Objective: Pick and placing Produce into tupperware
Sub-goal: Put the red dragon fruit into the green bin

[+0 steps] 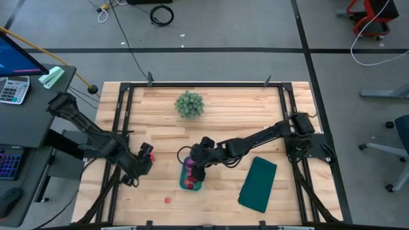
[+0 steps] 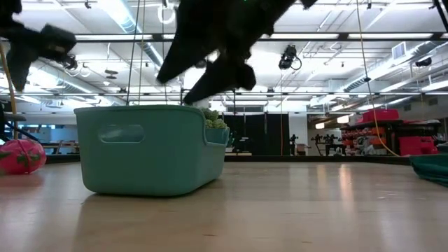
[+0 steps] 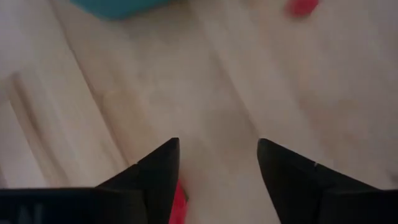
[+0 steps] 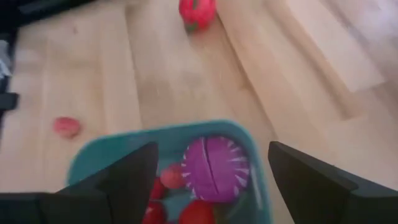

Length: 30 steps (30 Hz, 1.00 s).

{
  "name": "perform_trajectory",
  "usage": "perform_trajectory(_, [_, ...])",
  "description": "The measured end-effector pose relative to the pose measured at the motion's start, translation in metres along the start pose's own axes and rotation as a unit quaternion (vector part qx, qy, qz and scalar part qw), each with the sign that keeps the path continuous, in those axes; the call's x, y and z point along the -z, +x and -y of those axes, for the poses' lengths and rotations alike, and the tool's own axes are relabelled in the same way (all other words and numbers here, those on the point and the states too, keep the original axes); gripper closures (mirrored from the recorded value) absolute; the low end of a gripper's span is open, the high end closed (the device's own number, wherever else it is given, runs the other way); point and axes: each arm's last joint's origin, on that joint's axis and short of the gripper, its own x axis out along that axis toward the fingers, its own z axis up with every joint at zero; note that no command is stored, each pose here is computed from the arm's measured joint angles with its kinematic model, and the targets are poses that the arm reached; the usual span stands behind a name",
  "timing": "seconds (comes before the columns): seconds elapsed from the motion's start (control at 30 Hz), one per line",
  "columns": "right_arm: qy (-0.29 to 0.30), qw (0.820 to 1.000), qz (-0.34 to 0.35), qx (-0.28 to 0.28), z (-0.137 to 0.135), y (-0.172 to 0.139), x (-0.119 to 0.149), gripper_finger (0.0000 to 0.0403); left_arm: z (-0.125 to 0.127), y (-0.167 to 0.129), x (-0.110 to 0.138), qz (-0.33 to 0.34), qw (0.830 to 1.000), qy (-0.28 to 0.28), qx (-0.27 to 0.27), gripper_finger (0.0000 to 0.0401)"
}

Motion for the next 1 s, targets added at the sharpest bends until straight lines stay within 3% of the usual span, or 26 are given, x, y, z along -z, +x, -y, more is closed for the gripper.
perform_trajectory(0.27, [0.009,0.996,0.07,-0.048,-0.015,-0.066,-0.03,0.0089,-0.003,0.036,-0.001,-0.086,0.989,-0.026,-0.118,0.0166])
perform_trajectory(0.47, [-0.036,0.993,0.107,-0.024,-0.035,-0.088,-0.024,0.0088,-0.007,0.039,-0.001,-0.106,0.991,-0.03,-0.075,0.0186])
perform_trajectory(0.67, [-0.077,0.991,0.103,-0.036,-0.048,-0.093,-0.015,0.0089,-0.007,0.036,0.001,-0.109,0.991,-0.029,-0.071,0.0184])
perform_trajectory(1.0, [-0.082,0.991,0.102,-0.036,-0.049,-0.093,-0.014,0.0087,-0.008,0.035,0.0,-0.099,0.991,-0.038,-0.078,0.0191])
